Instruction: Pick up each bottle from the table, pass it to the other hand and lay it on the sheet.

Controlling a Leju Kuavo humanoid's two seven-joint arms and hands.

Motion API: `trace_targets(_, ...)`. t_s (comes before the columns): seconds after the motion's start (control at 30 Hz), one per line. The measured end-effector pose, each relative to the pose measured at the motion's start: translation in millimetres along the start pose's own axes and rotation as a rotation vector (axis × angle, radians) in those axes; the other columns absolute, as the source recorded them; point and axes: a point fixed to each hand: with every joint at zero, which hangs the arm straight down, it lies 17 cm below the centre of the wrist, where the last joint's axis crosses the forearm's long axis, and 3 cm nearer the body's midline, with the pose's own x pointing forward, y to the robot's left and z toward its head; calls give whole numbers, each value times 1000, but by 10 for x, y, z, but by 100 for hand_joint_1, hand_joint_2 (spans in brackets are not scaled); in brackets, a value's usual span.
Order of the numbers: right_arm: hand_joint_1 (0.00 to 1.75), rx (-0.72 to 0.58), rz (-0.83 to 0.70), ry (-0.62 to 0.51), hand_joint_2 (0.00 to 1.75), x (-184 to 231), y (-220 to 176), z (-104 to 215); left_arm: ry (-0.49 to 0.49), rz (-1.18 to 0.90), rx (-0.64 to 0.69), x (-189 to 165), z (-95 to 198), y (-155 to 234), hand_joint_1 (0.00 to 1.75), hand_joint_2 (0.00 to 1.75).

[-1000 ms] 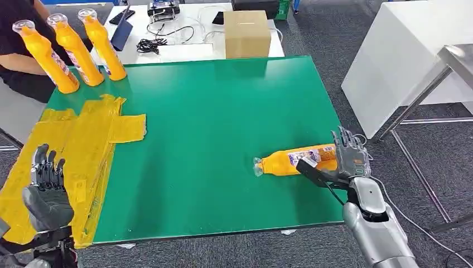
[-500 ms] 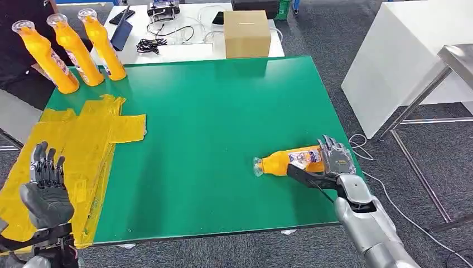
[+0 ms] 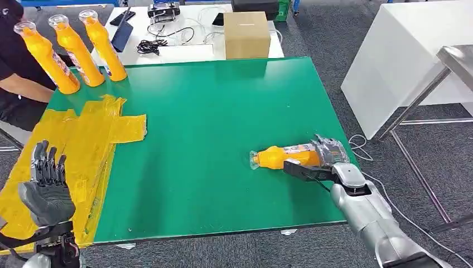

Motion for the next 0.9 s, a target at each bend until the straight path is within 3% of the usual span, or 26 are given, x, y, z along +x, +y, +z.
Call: trace_targets(0.9, 175, 32, 25, 4, 175, -43, 20, -71, -1, 8, -5, 0, -14, -11, 0, 0)
